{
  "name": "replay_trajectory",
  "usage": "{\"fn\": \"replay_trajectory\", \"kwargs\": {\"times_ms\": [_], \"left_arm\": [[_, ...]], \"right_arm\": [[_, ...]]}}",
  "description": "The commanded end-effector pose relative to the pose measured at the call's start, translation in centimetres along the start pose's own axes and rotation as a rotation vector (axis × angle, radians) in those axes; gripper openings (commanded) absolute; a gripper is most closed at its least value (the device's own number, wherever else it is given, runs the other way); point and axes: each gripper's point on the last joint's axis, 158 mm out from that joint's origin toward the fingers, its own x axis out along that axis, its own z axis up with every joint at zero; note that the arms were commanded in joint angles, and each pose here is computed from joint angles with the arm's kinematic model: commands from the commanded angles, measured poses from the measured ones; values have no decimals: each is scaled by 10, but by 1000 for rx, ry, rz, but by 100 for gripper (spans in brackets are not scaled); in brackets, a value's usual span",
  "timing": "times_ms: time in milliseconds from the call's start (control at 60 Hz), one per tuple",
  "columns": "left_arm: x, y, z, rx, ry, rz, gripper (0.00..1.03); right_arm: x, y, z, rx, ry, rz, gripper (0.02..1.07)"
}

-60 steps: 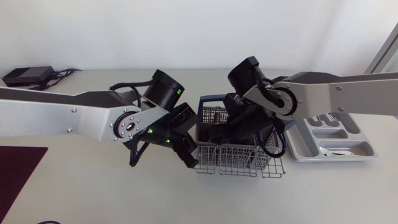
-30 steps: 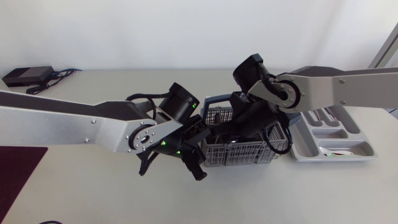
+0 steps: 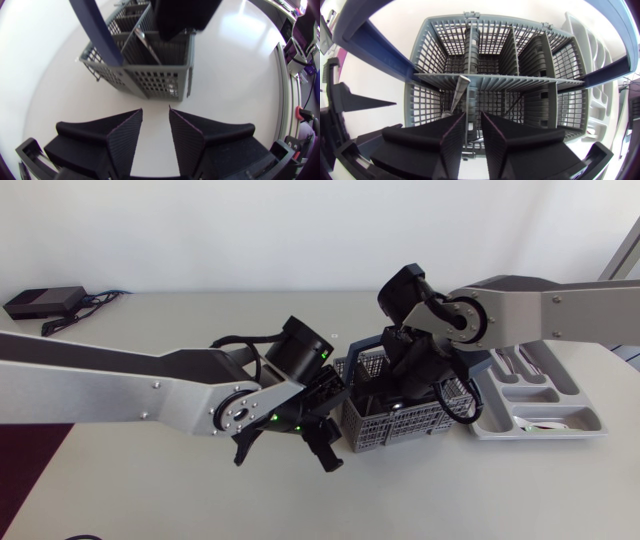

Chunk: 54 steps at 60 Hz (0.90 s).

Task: Sort the cutlery from the basket into the organizer compartments.

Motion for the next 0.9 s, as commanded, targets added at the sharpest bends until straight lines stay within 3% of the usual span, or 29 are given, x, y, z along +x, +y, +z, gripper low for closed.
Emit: {"fn": "replay_trajectory", "kwargs": {"times_ms": [0,233,433,883], "left_arm": [[-26,-1,48,18,-148,33,39],[-34,-6,89,50,-261,60,39],[-13,4,85,23,-236,66,39],[16,-17,84,37,-224,8,39]], "right_arm": [[3,-15,-13,14,49,-50,28],[-3,-20,-13,19,38,-66,28],[-5,-32,-14,39,30,-88,28],[-11,-54,-17,91,20,-110,28]]}}
